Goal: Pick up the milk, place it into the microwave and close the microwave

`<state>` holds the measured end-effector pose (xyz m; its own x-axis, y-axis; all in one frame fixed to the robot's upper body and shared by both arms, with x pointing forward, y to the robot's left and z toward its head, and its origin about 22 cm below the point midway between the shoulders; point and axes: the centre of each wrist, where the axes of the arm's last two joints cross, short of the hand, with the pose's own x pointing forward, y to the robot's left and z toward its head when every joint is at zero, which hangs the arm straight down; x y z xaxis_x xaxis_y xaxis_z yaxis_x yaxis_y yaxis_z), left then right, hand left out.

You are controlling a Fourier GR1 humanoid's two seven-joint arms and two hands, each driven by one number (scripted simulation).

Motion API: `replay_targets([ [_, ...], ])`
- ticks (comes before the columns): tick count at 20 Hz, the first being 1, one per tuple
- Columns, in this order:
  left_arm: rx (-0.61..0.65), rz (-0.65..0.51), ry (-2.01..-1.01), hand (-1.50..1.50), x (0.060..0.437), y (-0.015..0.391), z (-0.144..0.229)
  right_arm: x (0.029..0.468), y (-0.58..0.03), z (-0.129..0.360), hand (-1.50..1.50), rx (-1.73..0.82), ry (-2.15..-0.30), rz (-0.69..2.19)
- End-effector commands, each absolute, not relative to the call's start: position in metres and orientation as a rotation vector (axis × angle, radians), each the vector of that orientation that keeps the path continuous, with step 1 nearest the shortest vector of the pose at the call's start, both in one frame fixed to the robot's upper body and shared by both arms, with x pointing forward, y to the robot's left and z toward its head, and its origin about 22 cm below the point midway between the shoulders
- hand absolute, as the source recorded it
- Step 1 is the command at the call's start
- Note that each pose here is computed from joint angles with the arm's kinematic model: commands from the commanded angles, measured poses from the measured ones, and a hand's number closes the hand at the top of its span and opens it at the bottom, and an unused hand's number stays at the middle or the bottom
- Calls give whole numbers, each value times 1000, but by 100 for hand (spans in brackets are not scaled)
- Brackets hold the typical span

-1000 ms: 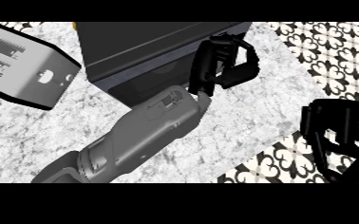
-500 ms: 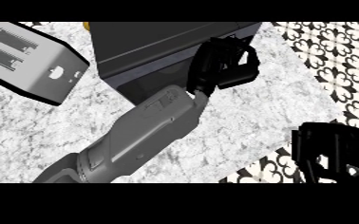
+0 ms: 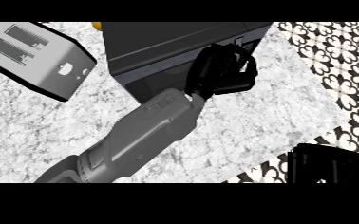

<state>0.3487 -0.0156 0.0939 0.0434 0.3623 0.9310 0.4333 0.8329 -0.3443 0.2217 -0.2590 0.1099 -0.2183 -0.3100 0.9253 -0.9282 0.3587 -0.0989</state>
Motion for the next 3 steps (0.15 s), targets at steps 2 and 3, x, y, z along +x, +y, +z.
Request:
replay_targets([
  [2,-464,179,-1435,150,368,41,34,205,-251,109,150,1108,-1745,856],
  [3,-473,172,-1434,150,366,40,31,203,-248,110,150,1115,-1753,854],
])
